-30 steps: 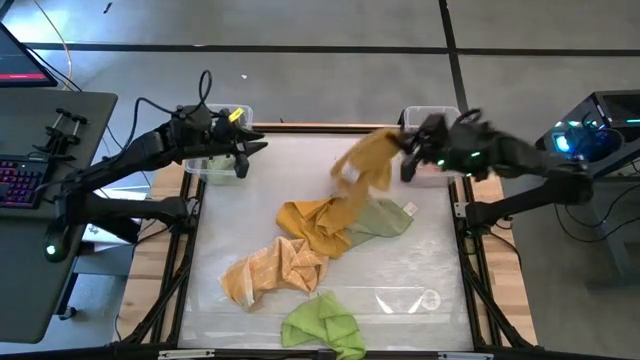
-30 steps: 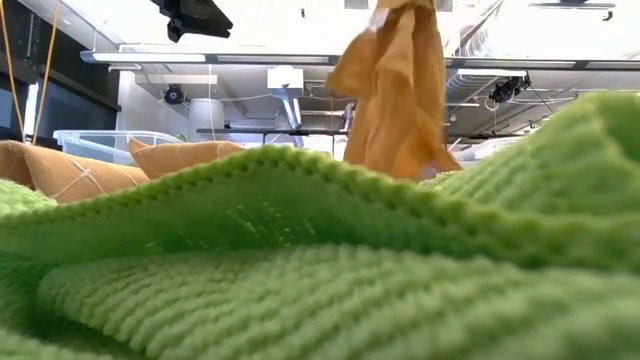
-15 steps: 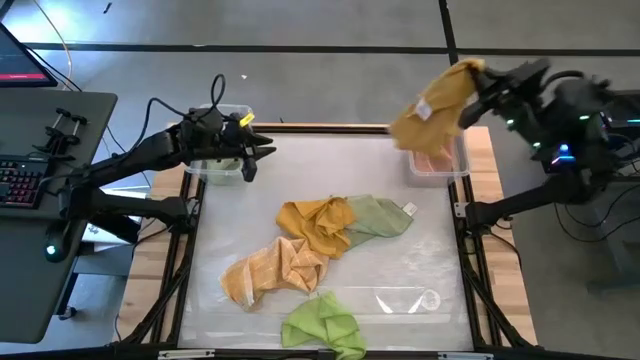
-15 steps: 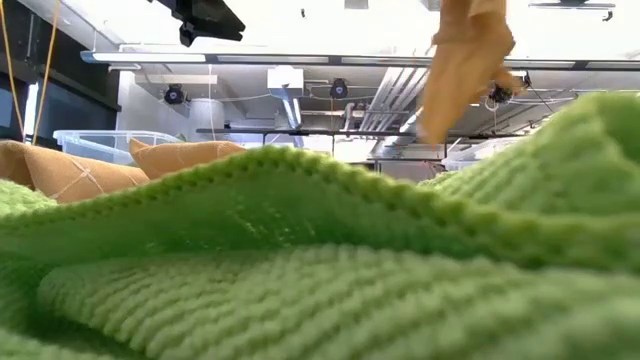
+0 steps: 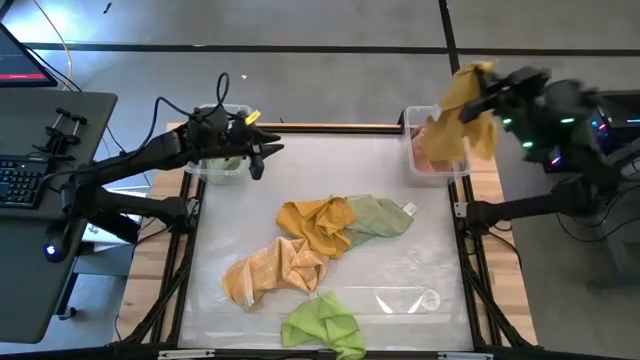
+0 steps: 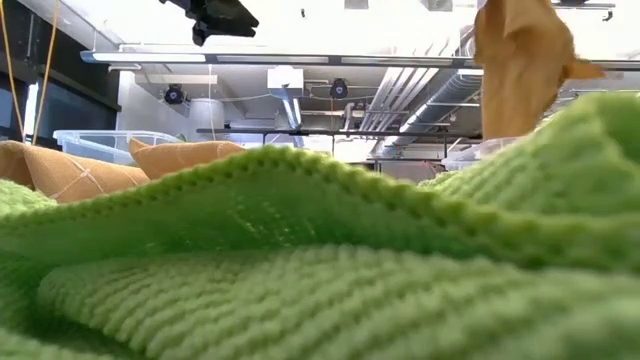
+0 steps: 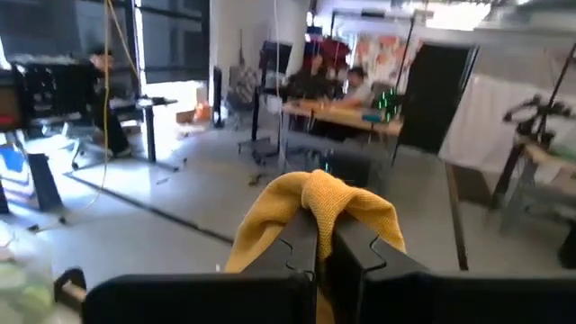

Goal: Sort towels by color in basket
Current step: Put the yellow kitchen towel into the right transparent bin

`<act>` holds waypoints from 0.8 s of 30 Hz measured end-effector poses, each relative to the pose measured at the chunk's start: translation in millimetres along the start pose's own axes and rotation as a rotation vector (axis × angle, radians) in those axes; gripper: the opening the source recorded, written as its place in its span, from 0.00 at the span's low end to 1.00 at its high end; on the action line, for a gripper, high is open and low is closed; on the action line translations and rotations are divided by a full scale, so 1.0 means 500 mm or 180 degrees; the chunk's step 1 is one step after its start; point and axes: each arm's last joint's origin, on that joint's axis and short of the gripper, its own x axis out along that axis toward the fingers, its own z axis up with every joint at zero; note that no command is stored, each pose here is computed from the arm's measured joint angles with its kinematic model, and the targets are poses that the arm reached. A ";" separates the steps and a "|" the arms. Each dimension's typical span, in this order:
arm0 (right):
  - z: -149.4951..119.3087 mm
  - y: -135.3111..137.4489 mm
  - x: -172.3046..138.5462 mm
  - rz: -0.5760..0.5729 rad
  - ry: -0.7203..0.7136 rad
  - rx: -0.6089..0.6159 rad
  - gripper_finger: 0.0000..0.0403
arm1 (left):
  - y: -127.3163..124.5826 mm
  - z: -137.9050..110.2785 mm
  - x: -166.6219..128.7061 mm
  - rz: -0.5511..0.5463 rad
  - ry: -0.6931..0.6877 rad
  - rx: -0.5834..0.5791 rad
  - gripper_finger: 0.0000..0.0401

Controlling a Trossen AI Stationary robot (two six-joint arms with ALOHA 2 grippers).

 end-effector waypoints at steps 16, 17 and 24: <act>-0.234 0.003 0.117 -0.0613 0.0762 0.0481 0.00 | 0.000 0.008 0.030 -0.0038 -0.0147 0.0005 0.26; -0.251 -0.003 0.119 -0.0745 0.0940 0.0478 0.00 | 0.000 0.009 0.030 -0.0039 -0.0157 0.0005 0.26; -0.355 -0.007 0.136 -0.1286 0.1765 0.0569 0.00 | 0.000 0.011 0.030 -0.0029 -0.0195 -0.0101 0.26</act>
